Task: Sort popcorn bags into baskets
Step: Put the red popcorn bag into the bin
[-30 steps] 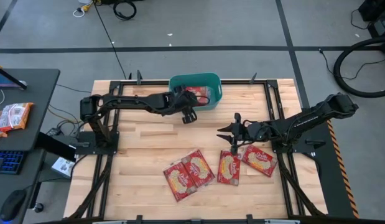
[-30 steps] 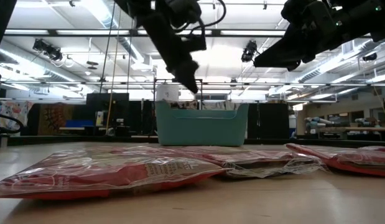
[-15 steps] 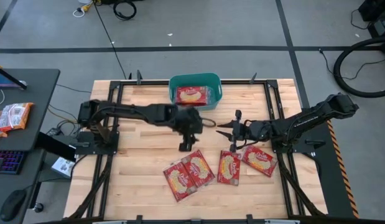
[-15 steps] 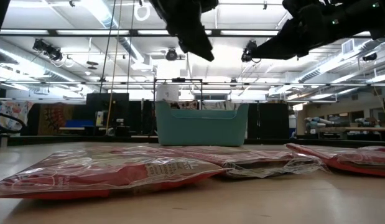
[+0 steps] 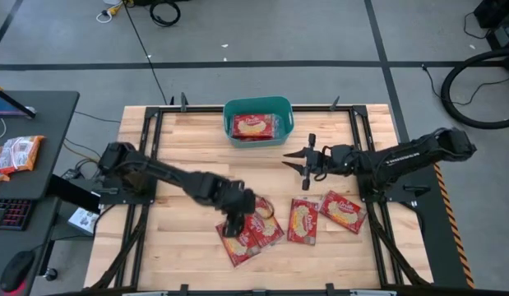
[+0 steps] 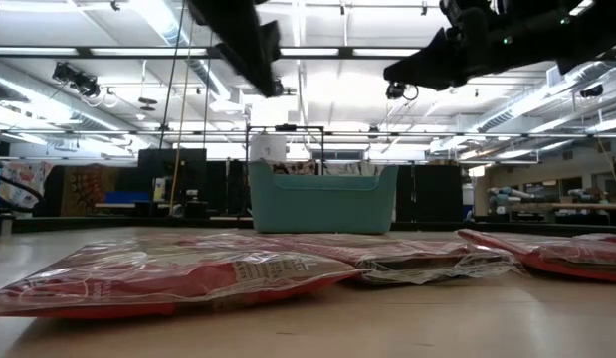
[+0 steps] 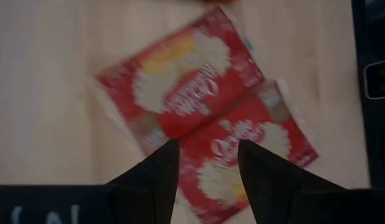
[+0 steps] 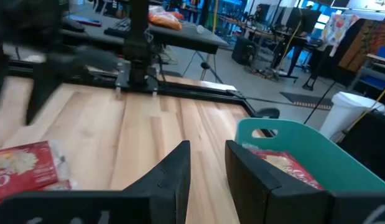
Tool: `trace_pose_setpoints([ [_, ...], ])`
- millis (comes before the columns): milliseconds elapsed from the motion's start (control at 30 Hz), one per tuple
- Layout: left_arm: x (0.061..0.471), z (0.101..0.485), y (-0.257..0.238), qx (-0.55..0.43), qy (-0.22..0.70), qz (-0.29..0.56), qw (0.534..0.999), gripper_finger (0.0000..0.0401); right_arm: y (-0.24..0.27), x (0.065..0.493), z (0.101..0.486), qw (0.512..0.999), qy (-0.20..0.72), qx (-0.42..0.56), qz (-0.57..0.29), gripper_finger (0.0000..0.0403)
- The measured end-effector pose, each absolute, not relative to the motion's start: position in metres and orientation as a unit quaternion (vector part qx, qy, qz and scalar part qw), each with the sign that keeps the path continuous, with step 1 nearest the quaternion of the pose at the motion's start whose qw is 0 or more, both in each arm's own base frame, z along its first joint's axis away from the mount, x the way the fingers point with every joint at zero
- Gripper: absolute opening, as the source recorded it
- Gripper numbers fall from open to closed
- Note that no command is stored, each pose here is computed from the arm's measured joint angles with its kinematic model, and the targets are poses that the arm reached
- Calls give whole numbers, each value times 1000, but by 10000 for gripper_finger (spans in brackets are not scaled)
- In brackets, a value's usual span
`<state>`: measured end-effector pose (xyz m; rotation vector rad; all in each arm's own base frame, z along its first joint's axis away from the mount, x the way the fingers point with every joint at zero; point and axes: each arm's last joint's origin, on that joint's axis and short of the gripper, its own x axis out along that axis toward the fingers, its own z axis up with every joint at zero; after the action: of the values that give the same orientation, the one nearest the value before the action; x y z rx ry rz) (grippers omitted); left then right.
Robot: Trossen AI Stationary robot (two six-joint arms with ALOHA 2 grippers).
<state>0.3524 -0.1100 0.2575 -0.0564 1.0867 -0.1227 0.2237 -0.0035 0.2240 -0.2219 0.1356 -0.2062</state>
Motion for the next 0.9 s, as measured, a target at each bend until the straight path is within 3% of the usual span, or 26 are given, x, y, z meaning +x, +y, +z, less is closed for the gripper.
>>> trace_pose_setpoints([
  [300,331,216,-154,-62,507,-79,856,167,-24,223,228,985,49,-119,-117,105],
  [567,316,175,-159,-114,486,-63,864,166,-30,223,233,988,22,-118,-100,105],
  [900,299,151,-153,12,500,-68,863,166,-29,223,233,988,17,-116,-97,105],
])
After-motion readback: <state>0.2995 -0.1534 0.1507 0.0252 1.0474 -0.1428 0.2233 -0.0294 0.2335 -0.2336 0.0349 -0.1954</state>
